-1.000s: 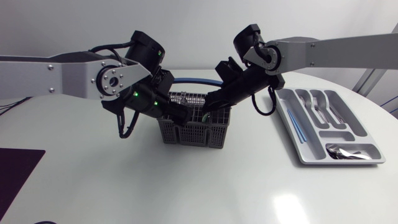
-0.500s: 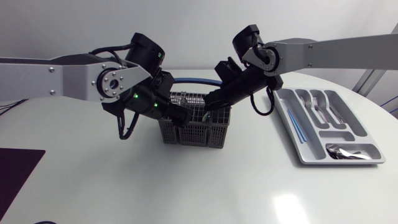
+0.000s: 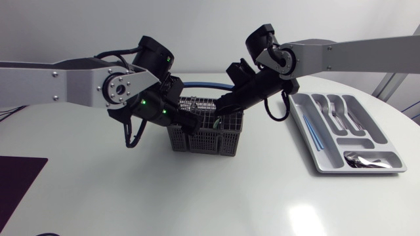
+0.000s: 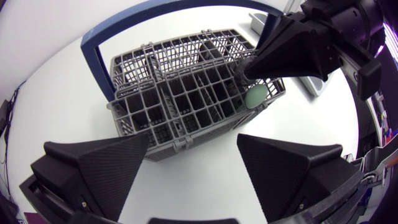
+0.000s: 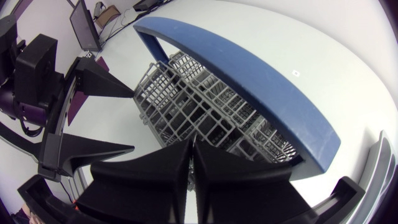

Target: Unload the cutlery basket into the drawer organizer.

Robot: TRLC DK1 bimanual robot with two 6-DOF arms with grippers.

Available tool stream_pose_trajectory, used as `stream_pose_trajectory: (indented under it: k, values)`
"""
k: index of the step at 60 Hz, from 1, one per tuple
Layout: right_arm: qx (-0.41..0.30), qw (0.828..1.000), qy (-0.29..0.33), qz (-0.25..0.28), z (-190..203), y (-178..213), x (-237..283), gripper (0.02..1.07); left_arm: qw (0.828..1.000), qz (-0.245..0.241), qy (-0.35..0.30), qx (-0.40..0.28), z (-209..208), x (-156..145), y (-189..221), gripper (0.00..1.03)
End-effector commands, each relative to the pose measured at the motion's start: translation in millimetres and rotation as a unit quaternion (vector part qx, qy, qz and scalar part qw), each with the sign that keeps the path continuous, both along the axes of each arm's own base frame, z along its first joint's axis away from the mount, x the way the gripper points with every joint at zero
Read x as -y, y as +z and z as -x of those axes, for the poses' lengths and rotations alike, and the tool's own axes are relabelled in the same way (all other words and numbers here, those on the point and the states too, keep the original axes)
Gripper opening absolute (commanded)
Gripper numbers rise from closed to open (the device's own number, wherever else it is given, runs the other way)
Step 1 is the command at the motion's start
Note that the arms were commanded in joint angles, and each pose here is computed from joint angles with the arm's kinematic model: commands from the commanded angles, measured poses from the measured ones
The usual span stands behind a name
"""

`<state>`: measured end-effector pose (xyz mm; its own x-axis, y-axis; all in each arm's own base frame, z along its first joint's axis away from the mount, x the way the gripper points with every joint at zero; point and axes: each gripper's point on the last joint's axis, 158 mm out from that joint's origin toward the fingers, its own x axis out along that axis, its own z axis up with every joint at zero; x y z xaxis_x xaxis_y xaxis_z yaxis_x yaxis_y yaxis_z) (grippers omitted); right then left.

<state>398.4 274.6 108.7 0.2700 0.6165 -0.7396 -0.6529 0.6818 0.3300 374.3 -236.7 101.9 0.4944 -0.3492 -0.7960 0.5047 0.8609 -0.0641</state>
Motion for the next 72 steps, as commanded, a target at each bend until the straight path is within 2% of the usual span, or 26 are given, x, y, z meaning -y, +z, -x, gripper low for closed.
stream_pose_trajectory:
  k: [1, 37, 53, 72]
  values:
    - [0.001, 1.0, 0.003, -0.013, 9, 11, -5, 0.07, 1.0, -0.013, -0.01, -0.014, 6, 0, -17, 0.99]
    - [0.02, 0.998, 0.009, -0.059, 21, 66, 7, 0.07, 1.0, -0.015, -0.01, -0.005, 7, 2, -11, 0.99]
    - [0.021, 0.996, 0.014, -0.089, 32, 98, 16, 0.07, 1.0, -0.011, -0.017, 0.013, 8, 3, 4, 0.99]
    - [0.029, 0.994, 0.013, -0.106, 47, 125, 34, 0.07, 0.996, -0.023, -0.073, 0.042, 30, 13, 19, 0.99]
